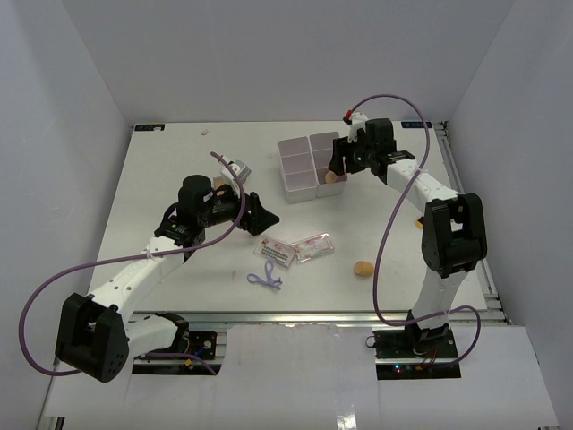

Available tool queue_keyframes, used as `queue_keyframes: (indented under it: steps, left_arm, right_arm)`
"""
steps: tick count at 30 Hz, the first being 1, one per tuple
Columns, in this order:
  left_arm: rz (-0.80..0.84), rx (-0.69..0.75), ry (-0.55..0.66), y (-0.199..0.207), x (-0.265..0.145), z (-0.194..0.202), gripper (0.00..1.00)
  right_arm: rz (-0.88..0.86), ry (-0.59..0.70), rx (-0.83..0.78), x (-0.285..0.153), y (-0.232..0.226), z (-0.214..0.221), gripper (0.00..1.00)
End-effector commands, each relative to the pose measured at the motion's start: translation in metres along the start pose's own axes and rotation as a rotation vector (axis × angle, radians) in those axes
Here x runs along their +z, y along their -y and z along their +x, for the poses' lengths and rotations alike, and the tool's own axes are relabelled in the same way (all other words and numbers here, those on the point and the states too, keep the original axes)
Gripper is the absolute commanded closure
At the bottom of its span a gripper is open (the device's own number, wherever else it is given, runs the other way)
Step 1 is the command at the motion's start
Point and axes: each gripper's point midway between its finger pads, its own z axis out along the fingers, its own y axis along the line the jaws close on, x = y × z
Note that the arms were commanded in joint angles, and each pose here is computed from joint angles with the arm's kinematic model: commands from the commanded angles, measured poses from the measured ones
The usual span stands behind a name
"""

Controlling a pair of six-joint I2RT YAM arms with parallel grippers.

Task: Organize the makeup

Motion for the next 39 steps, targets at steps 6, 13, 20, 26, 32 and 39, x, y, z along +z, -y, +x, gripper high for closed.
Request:
queue_keyframes:
  steps: [6, 13, 20, 26, 32, 39]
  left_arm:
    - [0.048, 0.065, 0.046, 0.012, -0.003, -0.018, 0.02]
    - [0.049, 0.071, 0.047, 0.013, -0.003, -0.018, 0.02]
    - [0.056, 0.072, 0.050, 0.015, -0.004, -0.019, 0.02]
    - [0.056, 0.074, 0.050, 0.015, -0.004, -0.020, 0.02]
    - [0.057, 0.074, 0.050, 0.015, -0.004, -0.020, 0.02]
    - [0.059, 0.079, 0.054, 0.016, -0.005, -0.021, 0.02]
  right_arm:
    - [-0.101, 0.079, -0.143, -0.026, -0.008, -0.027, 0.35]
    - [-0.174, 0.022, -0.233, -0.013, -0.009, -0.014, 0.39]
    - [-0.176, -0.010, -0.220, 0.004, -0.002, -0.005, 0.45]
    - [-0.152, -0.017, -0.207, 0.011, 0.004, -0.006, 0.54]
    - [-0.168, -0.019, -0.182, 0.010, 0.001, -0.003, 0.72]
    - [-0.149, 0.015, -0.038, -0.004, 0.000, -0.010, 0.90]
